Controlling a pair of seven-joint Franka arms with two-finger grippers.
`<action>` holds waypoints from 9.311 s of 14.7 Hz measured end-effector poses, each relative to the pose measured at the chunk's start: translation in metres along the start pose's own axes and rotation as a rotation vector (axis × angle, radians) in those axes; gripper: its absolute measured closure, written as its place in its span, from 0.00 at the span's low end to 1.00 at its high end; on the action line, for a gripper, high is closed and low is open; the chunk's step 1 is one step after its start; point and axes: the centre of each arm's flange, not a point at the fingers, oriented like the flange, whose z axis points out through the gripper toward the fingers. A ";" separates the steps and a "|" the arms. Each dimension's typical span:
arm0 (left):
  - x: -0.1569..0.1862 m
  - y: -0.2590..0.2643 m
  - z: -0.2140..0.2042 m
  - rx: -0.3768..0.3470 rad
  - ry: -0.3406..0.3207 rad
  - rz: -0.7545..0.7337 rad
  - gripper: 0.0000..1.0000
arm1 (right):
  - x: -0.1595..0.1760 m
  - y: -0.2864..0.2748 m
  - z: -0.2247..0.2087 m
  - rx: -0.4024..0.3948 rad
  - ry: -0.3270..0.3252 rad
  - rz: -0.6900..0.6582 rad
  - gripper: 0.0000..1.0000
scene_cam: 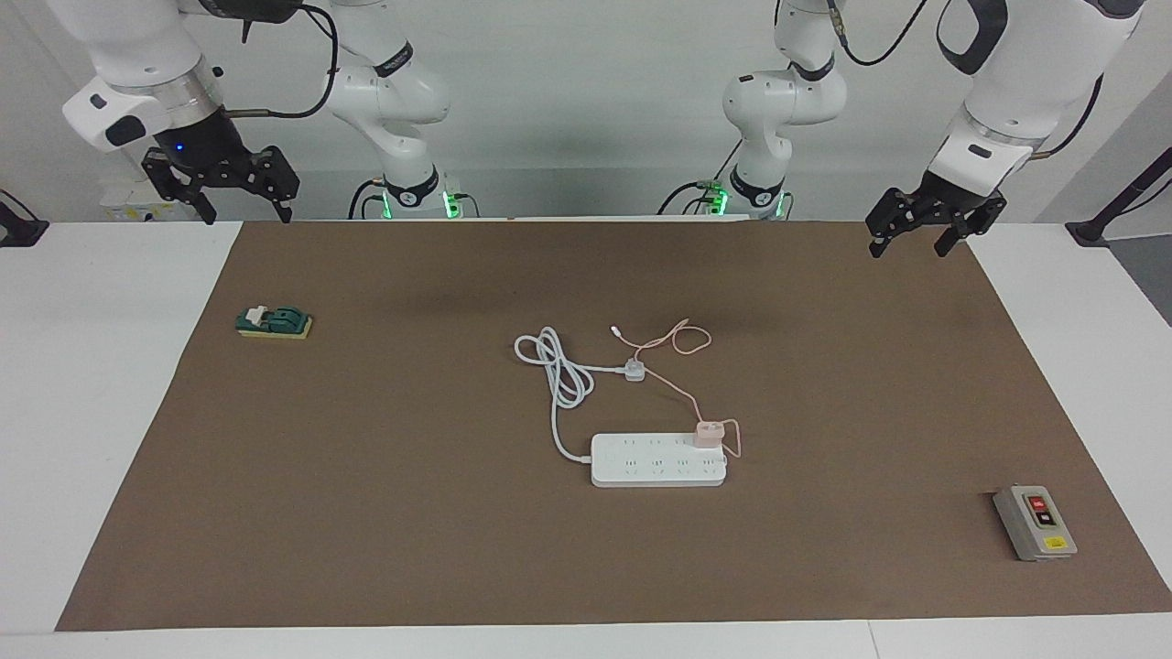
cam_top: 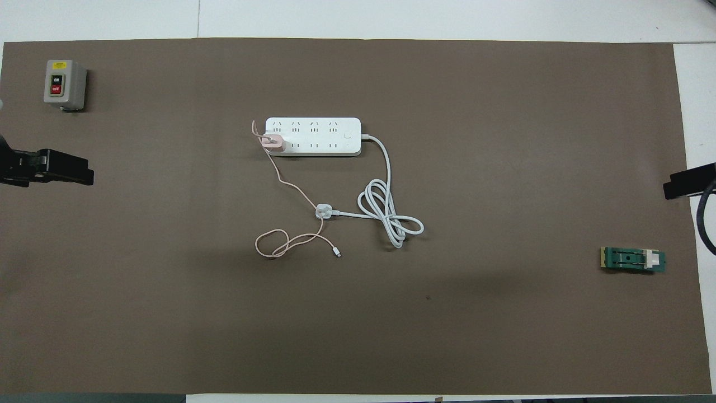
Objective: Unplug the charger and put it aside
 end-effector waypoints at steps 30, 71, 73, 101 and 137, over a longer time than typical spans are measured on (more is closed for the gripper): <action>0.162 0.171 0.191 0.026 -0.018 -1.480 0.00 | 0.105 -0.268 0.176 0.383 -0.294 0.935 0.00; 0.119 0.229 0.286 -0.015 0.048 -1.511 0.69 | 0.232 -0.384 0.352 0.573 -0.561 1.348 0.00; 0.119 0.229 0.286 -0.015 0.048 -1.511 0.69 | 0.234 -0.384 0.357 0.590 -0.540 1.343 0.00; 0.119 0.229 0.286 -0.015 0.048 -1.512 0.69 | 0.237 -0.368 0.371 0.569 -0.631 1.276 0.00; 0.119 0.229 0.284 -0.020 0.049 -1.516 0.69 | 0.230 -0.373 0.382 0.596 -0.545 1.316 0.02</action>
